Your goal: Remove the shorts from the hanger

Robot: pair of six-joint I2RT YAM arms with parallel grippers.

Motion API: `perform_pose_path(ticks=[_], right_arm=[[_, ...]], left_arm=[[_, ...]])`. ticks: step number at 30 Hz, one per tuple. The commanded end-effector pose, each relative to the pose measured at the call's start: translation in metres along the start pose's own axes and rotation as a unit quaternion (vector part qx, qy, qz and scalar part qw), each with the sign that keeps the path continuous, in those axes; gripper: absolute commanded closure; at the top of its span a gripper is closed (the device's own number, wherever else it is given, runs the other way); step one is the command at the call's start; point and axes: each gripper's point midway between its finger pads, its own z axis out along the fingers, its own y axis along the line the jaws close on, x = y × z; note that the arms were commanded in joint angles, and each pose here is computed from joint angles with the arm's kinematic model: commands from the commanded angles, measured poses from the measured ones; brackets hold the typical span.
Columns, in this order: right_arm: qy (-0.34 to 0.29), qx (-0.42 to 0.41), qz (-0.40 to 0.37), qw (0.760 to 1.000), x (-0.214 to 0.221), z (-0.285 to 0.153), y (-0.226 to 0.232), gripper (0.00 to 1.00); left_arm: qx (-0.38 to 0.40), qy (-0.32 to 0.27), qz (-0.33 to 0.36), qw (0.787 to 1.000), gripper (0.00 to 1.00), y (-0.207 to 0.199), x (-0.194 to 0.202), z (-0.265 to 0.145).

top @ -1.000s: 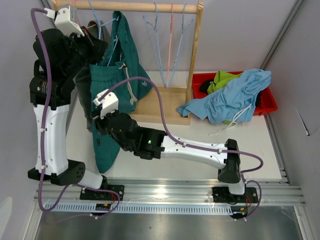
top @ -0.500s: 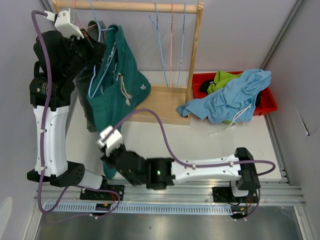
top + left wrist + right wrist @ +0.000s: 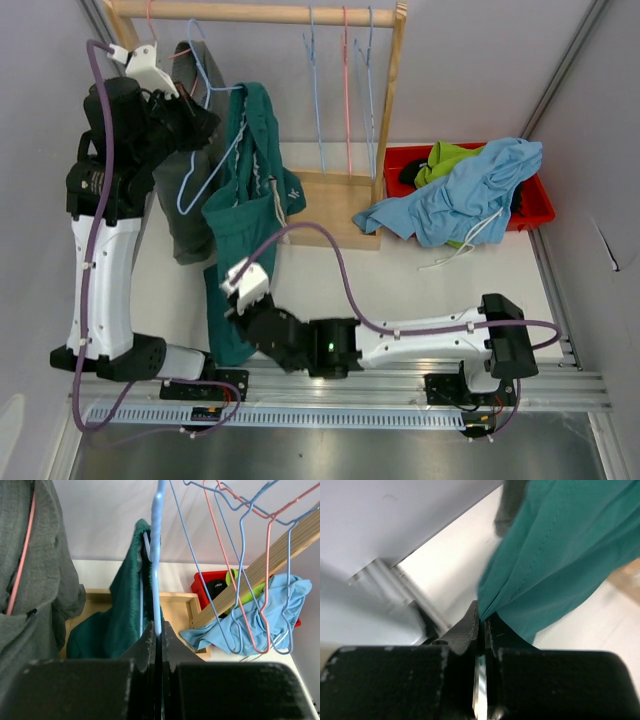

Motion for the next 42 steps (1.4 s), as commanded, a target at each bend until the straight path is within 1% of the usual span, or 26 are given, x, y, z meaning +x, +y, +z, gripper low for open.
perform_pose_path(ticks=[1, 2, 4, 6, 7, 11, 13, 14, 15, 16, 17, 18, 20, 21, 24, 29, 31, 32, 33, 34, 36, 37, 38, 39, 40, 42], right_arm=[[-0.059, 0.012, 0.036, 0.998, -0.069, 0.029, -0.038, 1.0], [-0.074, 0.019, 0.042, 0.996, -0.089, 0.037, -0.049, 1.0], [-0.088, 0.043, 0.033, 0.995, -0.111, 0.057, -0.087, 1.0], [-0.097, 0.053, 0.028, 0.994, -0.131, 0.07, -0.106, 1.0], [-0.096, 0.07, 0.027, 0.993, -0.136, 0.077, -0.125, 1.0], [-0.082, 0.101, 0.038, 0.991, -0.126, 0.066, -0.148, 1.0], [-0.071, 0.116, 0.05, 0.989, -0.101, 0.038, -0.159, 1.0], [-0.081, 0.114, 0.06, 0.988, -0.094, 0.022, -0.151, 1.0], [-0.106, 0.151, 0.083, 0.979, -0.105, -0.009, -0.169, 1.0], [-0.082, 0.176, 0.07, 0.978, -0.067, -0.023, -0.181, 1.0], [-0.085, 0.177, 0.082, 0.977, -0.057, -0.042, -0.175, 1.0], [-0.1, 0.237, 0.088, 0.962, -0.054, -0.067, -0.197, 1.0], [-0.102, 0.267, 0.092, 0.954, -0.047, -0.117, -0.218, 1.0], [-0.119, 0.313, 0.098, 0.937, -0.053, -0.139, -0.237, 1.0], [-0.142, 0.364, 0.102, 0.915, -0.079, -0.192, -0.277, 1.0], [-0.159, 0.426, 0.11, 0.884, -0.137, -0.237, -0.327, 1.0], [-0.169, 0.431, 0.096, 0.881, -0.158, -0.239, -0.35, 1.0], [-0.183, 0.408, 0.097, 0.889, -0.171, -0.237, -0.351, 1.0], [-0.188, 0.43, 0.07, 0.88, -0.18, -0.244, -0.366, 1.0], [-0.216, 0.426, 0.078, 0.875, -0.196, -0.246, -0.368, 1.0], [-0.236, 0.413, 0.054, 0.878, -0.222, -0.237, -0.37, 1.0], [-0.245, 0.437, 0.039, 0.865, -0.234, -0.241, -0.384, 1.0], [-0.251, 0.42, 0.021, 0.872, -0.247, -0.231, -0.384, 1.0], [-0.255, 0.423, 0.016, 0.869, -0.264, -0.223, -0.389, 1.0], [-0.262, 0.448, 0.01, 0.854, -0.276, -0.227, -0.409, 1.0], [-0.258, 0.433, -0.004, 0.864, -0.292, -0.2, -0.426, 1.0]], left_arm=[[0.046, -0.042, 0.016, 0.998, 1.0, -0.018, -0.002, -0.03], [0.049, -0.045, 0.024, 0.997, 1.0, -0.02, 0.002, -0.049], [0.029, -0.004, 0.023, 0.999, 1.0, -0.008, 0.036, -0.05], [0.017, -0.005, 0.023, 1.0, 1.0, -0.003, 0.044, -0.068], [0.008, 0.004, 0.023, 1.0, 1.0, 0.001, 0.051, -0.073], [-0.025, -0.02, 0.034, 0.999, 1.0, 0.013, 0.044, -0.092], [-0.044, -0.041, 0.036, 0.998, 1.0, 0.019, 0.035, -0.096], [-0.053, -0.046, 0.036, 0.997, 1.0, 0.022, 0.033, -0.097], [-0.055, -0.05, 0.035, 0.997, 1.0, 0.022, 0.031, -0.096], [-0.053, -0.056, 0.034, 0.996, 1.0, 0.022, 0.029, -0.095], [-0.053, -0.053, 0.03, 0.997, 1.0, 0.022, 0.031, -0.09], [-0.05, -0.053, 0.028, 0.997, 1.0, 0.022, 0.032, -0.088], [-0.044, -0.056, 0.022, 0.997, 1.0, 0.021, 0.035, -0.081], [-0.042, -0.056, 0.019, 0.997, 1.0, 0.02, 0.036, -0.079], [-0.027, -0.051, 0.008, 0.998, 1.0, 0.017, 0.044, -0.068], [-0.024, -0.041, -0.001, 0.999, 1.0, 0.02, 0.058, -0.056], [-0.015, -0.035, 0.006, 0.999, 1.0, 0.017, 0.062, -0.055], [-0.016, -0.031, 0.008, 0.999, 1.0, 0.019, 0.065, -0.054], [-0.018, -0.033, 0.011, 0.999, 1.0, 0.019, 0.064, -0.055], [-0.02, -0.032, 0.016, 0.999, 1.0, 0.021, 0.065, -0.055], [-0.02, -0.03, 0.019, 0.999, 1.0, 0.022, 0.068, -0.055], [-0.019, -0.031, 0.02, 0.999, 1.0, 0.022, 0.069, -0.054], [-0.02, -0.027, 0.021, 0.999, 1.0, 0.023, 0.072, -0.052], [-0.019, -0.029, 0.021, 0.999, 1.0, 0.023, 0.072, -0.052], [-0.02, -0.025, 0.021, 0.999, 1.0, 0.024, 0.076, -0.049], [-0.015, -0.026, 0.022, 0.999, 1.0, 0.023, 0.076, -0.047]])
